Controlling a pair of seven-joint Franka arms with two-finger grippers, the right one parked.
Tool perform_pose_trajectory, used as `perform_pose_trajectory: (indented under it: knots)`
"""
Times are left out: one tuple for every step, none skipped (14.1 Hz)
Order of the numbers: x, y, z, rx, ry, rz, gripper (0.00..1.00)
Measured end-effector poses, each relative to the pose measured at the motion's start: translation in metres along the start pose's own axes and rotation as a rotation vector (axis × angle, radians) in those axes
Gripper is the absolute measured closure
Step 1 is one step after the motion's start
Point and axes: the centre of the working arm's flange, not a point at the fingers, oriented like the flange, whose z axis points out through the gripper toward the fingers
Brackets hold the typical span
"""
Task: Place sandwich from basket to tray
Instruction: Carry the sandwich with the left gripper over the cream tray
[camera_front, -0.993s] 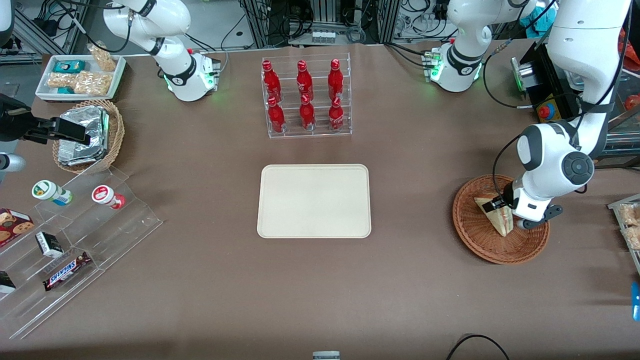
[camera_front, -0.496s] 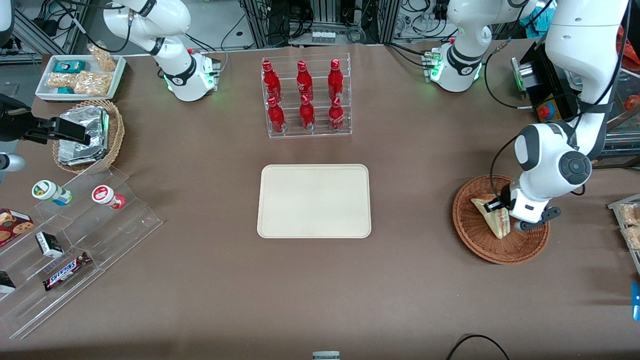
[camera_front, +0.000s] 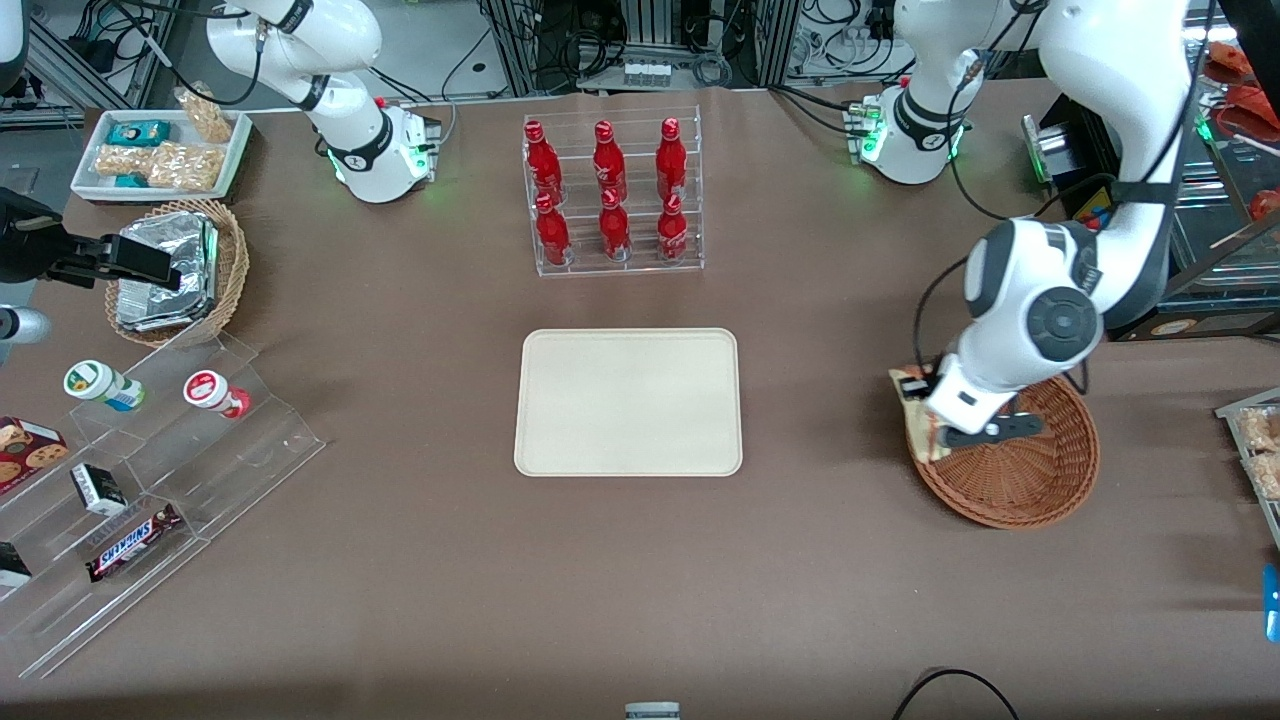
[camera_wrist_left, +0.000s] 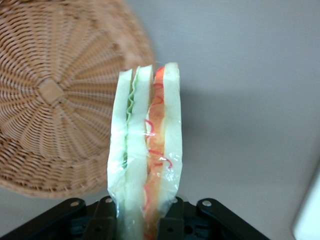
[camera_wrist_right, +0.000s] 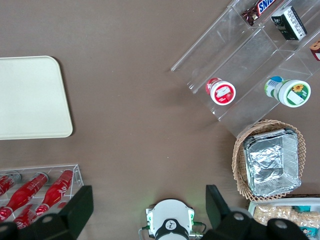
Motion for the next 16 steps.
perform_pose_trajectory:
  knots:
    - [-0.003,0.021,-0.014,0.004,0.005,0.018,0.81]
    - [-0.008,0.044,-0.023,0.006,0.012,0.035,0.81]
    - [-0.016,0.071,-0.026,0.009,0.017,0.061,0.81]
    - [-0.026,0.098,-0.023,0.013,0.017,0.088,0.81]
    - [-0.036,0.123,-0.016,0.019,0.009,0.105,0.80]
    - [-0.046,0.147,-0.006,0.026,0.000,0.113,0.80]
    - [-0.054,0.168,0.003,0.033,-0.009,0.118,0.78]
    - [-0.059,0.184,0.011,0.037,-0.013,0.119,0.78]
    - [-0.062,0.200,0.016,0.037,-0.013,0.111,0.78]
    - [-0.066,0.216,0.019,0.036,-0.010,0.097,0.78]
    - [-0.072,0.235,0.022,0.035,-0.005,0.084,0.78]
    - [-0.079,0.254,0.025,0.033,-0.001,0.081,0.78]
    - [-0.087,0.273,0.029,0.033,0.003,0.086,0.76]
    - [-0.096,0.291,0.034,0.033,0.005,0.092,0.76]
    - [-0.104,0.307,0.041,0.036,0.004,0.091,0.73]
    - [-0.112,0.319,0.050,0.042,0.001,0.088,0.73]
